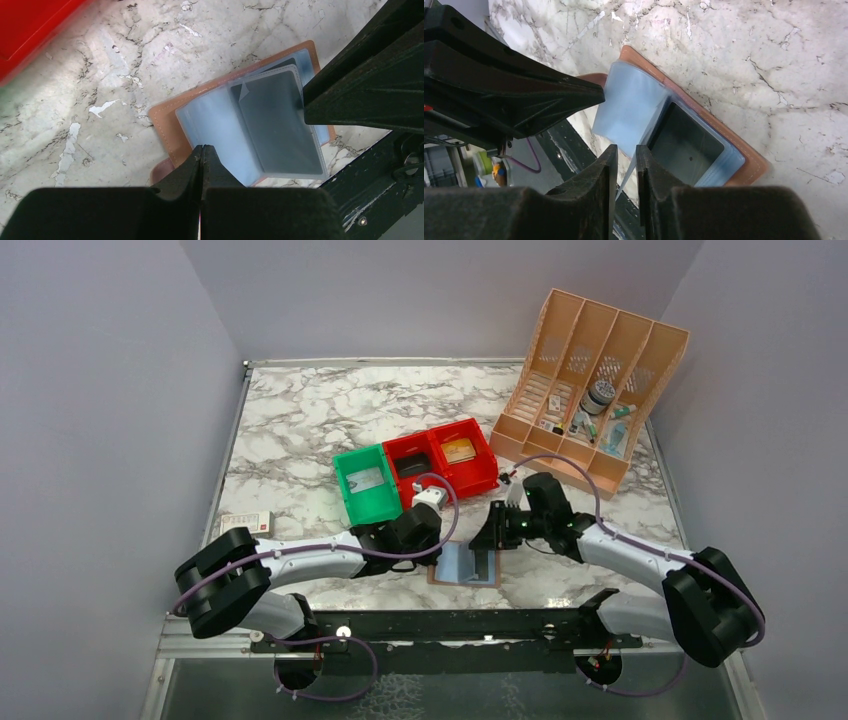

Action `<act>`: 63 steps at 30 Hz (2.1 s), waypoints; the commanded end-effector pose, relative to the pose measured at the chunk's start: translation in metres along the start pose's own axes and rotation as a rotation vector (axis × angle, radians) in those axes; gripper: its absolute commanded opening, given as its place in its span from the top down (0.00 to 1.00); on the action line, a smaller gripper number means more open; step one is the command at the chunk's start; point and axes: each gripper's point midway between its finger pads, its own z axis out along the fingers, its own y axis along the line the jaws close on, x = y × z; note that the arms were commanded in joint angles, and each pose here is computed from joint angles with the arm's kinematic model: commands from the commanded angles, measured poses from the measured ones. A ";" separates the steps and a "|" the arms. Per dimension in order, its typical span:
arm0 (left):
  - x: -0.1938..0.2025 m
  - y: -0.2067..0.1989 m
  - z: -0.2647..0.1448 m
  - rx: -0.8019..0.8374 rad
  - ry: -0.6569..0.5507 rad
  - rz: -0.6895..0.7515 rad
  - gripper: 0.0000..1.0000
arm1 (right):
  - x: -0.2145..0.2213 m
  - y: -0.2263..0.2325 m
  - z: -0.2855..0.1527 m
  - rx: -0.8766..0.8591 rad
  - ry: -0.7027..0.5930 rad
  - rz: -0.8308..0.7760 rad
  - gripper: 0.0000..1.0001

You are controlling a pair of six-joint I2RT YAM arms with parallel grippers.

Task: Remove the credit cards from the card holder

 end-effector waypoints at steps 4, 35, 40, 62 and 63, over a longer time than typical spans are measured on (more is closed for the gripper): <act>-0.006 0.000 -0.003 -0.004 -0.034 -0.005 1.00 | 0.004 0.009 0.005 -0.071 0.023 0.003 0.76; -0.005 0.005 -0.013 -0.017 -0.028 0.008 0.82 | -0.001 0.032 0.006 -0.198 0.033 0.000 0.75; -0.013 0.005 -0.019 -0.019 -0.065 -0.009 0.76 | -0.005 0.038 0.007 -0.217 0.035 -0.001 0.75; -0.028 0.009 -0.050 0.027 -0.189 -0.043 0.56 | -0.014 0.040 0.020 -0.118 -0.035 -0.040 0.74; -0.027 0.006 -0.049 0.049 -0.185 -0.036 0.54 | -0.012 0.036 0.019 -0.104 -0.044 -0.033 0.74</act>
